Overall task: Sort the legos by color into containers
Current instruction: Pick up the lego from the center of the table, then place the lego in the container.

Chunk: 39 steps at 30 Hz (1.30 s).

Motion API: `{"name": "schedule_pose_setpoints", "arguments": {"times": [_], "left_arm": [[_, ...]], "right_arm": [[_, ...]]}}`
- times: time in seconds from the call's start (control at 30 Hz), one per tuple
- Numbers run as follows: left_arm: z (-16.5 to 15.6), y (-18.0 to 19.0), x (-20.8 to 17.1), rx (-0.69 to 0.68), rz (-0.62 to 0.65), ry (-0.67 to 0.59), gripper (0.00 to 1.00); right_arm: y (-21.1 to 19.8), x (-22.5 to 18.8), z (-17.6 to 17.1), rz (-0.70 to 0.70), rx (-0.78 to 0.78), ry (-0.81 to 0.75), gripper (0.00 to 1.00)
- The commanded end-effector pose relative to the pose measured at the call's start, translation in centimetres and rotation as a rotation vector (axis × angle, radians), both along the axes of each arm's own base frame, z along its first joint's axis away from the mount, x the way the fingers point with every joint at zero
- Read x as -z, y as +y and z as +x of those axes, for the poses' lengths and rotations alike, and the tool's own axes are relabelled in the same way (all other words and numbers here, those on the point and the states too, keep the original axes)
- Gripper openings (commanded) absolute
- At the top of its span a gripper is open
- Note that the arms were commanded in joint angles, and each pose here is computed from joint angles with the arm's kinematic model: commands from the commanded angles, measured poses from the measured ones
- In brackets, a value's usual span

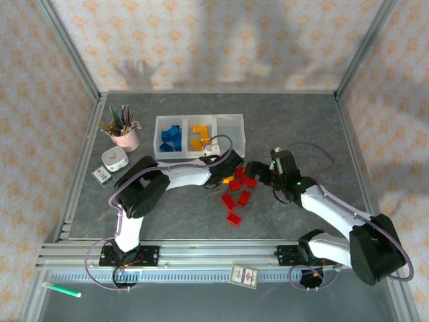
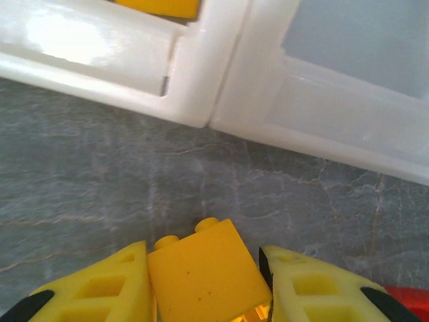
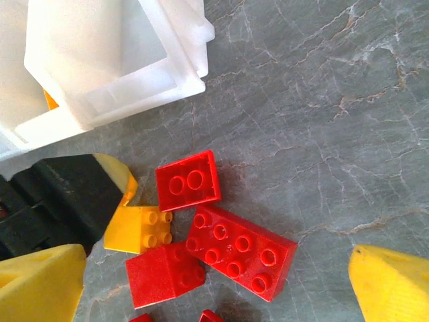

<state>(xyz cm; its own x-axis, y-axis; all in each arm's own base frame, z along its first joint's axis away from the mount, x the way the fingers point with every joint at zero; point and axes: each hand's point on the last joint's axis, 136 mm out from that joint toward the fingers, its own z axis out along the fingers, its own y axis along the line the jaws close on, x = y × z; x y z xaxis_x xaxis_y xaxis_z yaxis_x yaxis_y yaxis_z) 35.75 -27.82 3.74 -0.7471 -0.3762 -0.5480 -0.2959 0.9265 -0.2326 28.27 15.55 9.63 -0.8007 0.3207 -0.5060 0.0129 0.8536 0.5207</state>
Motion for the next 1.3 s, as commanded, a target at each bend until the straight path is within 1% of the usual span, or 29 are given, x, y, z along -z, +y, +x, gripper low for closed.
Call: {"name": "schedule_pose_setpoints", "arguments": {"times": [0.0,0.1,0.2,0.33,0.43,0.5,0.57,0.63,0.7,0.73,0.83,0.9,1.03,1.17,1.27], "left_arm": [[-0.6,0.5,-3.0,0.000,-0.040,-0.050,0.34],[-1.7,1.2,-3.8,0.013,-0.056,-0.048,0.33],[-2.4,2.2,-5.7,0.023,-0.071,-0.083,0.32],[-1.6,3.7,-9.5,0.029,-0.012,-0.170,0.32],[0.6,5.5,-11.7,0.012,0.008,-0.207,0.31],[2.4,5.9,-12.7,0.031,0.006,-0.240,0.30],[4.1,6.1,-13.1,0.047,0.017,-0.248,0.30],[5.8,6.7,-13.3,0.038,0.061,-0.253,0.30],[7.6,6.9,-12.8,0.048,0.104,-0.254,0.31],[8.4,7.1,-12.5,0.047,0.117,-0.246,0.31],[10.6,7.4,-11.9,0.034,0.163,-0.240,0.32],[12.0,8.0,-10.5,0.032,0.202,-0.221,0.33],[13.6,8.3,-9.0,0.022,0.206,-0.180,0.39],[14.0,8.2,-9.0,0.037,0.220,-0.171,0.53],[13.3,8.4,-9.8,0.034,0.211,-0.176,0.62]], "right_arm": [[0.4,-2.3,0.4,0.001,-0.043,-0.046,1.00],[0.8,-3.1,0.4,0.004,-0.073,-0.056,1.00],[1.4,-3.7,0.4,0.016,-0.105,-0.059,1.00],[2.2,-4.4,0.7,0.048,-0.119,-0.067,0.99],[3.2,-4.8,1.0,0.105,-0.131,-0.071,1.00],[3.5,-5.1,1.5,0.120,-0.118,-0.073,1.00],[3.6,-5.3,1.9,0.129,-0.111,-0.081,1.00],[3.5,-5.7,2.4,0.131,-0.093,-0.094,1.00],[3.6,-6.3,2.7,0.138,-0.085,-0.107,1.00],[3.7,-5.7,2.9,0.132,-0.083,-0.090,1.00],[3.8,-5.6,3.1,0.136,-0.082,-0.086,1.00],[3.8,-5.5,3.2,0.133,-0.076,-0.082,1.00],[3.7,-5.5,3.3,0.131,-0.071,-0.081,1.00],[3.6,-5.6,3.4,0.124,-0.066,-0.084,1.00],[3.3,-5.4,3.2,0.106,-0.065,-0.081,1.00]]}}
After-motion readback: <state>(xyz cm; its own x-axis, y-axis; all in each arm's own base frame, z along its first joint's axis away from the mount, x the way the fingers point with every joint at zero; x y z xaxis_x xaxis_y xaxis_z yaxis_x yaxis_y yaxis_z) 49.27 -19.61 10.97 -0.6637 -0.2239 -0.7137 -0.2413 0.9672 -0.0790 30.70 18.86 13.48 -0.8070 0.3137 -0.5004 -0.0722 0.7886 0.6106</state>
